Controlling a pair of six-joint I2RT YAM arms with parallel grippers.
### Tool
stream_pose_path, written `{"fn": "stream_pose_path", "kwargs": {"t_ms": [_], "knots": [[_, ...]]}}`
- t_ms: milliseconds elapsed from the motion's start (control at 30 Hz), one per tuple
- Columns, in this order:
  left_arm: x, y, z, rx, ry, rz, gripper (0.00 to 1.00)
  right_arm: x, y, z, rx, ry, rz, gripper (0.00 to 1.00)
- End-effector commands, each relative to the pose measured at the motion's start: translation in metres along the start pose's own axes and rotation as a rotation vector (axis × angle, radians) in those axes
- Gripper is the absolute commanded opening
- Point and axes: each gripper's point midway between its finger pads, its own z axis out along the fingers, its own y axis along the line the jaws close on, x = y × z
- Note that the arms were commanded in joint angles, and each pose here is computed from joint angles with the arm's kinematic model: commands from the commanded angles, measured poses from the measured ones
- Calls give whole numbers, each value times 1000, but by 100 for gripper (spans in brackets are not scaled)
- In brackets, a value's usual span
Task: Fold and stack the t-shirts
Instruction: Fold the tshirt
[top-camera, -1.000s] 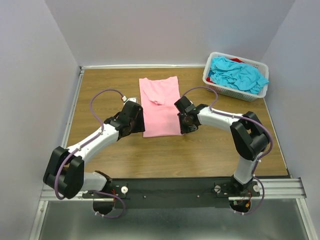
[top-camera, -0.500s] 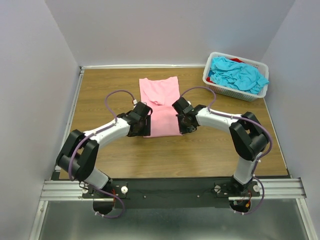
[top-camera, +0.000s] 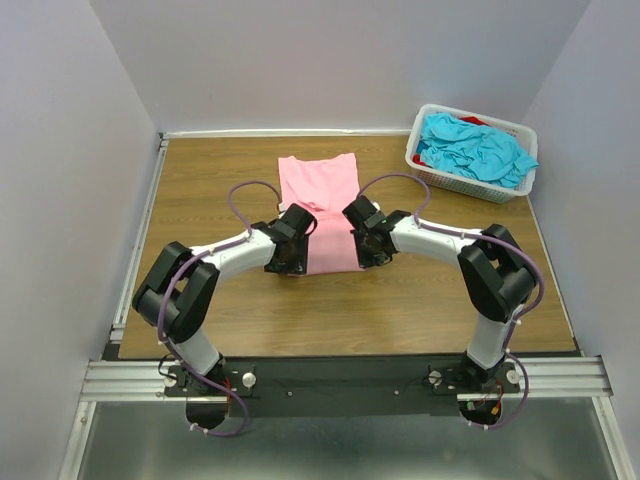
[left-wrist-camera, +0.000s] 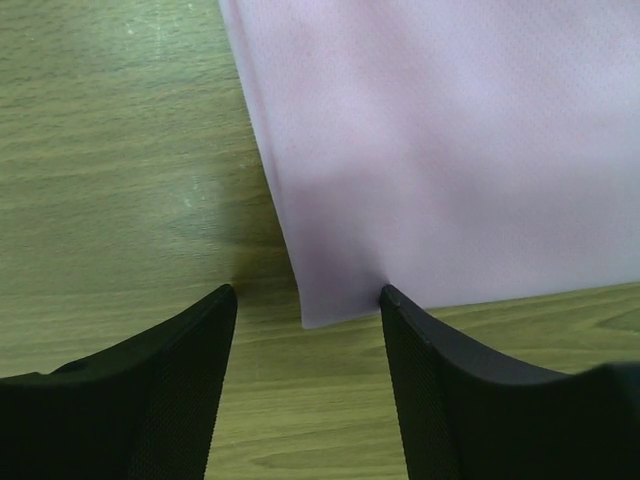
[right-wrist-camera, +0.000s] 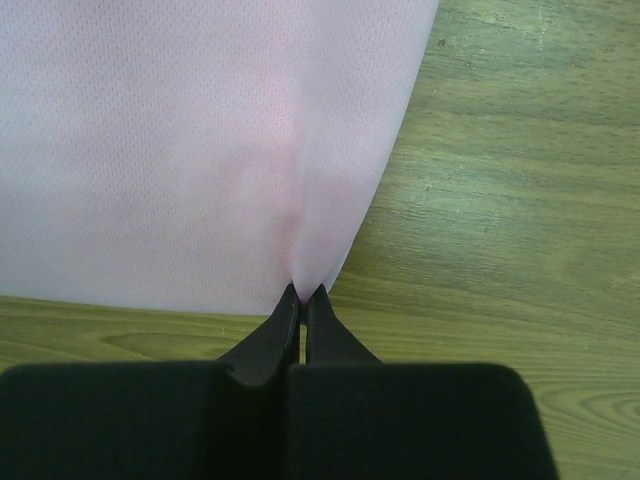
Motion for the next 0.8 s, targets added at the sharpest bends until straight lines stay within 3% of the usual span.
{"fn": "stream_pose_path", "kwargs": {"t_ms": [0, 267, 367, 467, 633, 767], "knots": [[14, 5, 7, -45, 49, 16, 61, 33, -10, 13, 58, 108, -43, 1], [19, 5, 13, -51, 70, 24, 42, 32, -10, 12, 58, 104, -42, 1], [20, 5, 13, -49, 72, 27, 39, 32, -9, 12, 55, 102, -43, 1], [20, 4, 13, -49, 70, 31, 29, 31, -8, 11, 52, 101, -50, 1], [18, 3, 10, -45, 65, 33, 2, 28, -5, 5, 35, 87, -57, 1], [16, -2, 2, -30, 46, 49, 0, 26, -3, -8, 22, 68, -65, 1]]}}
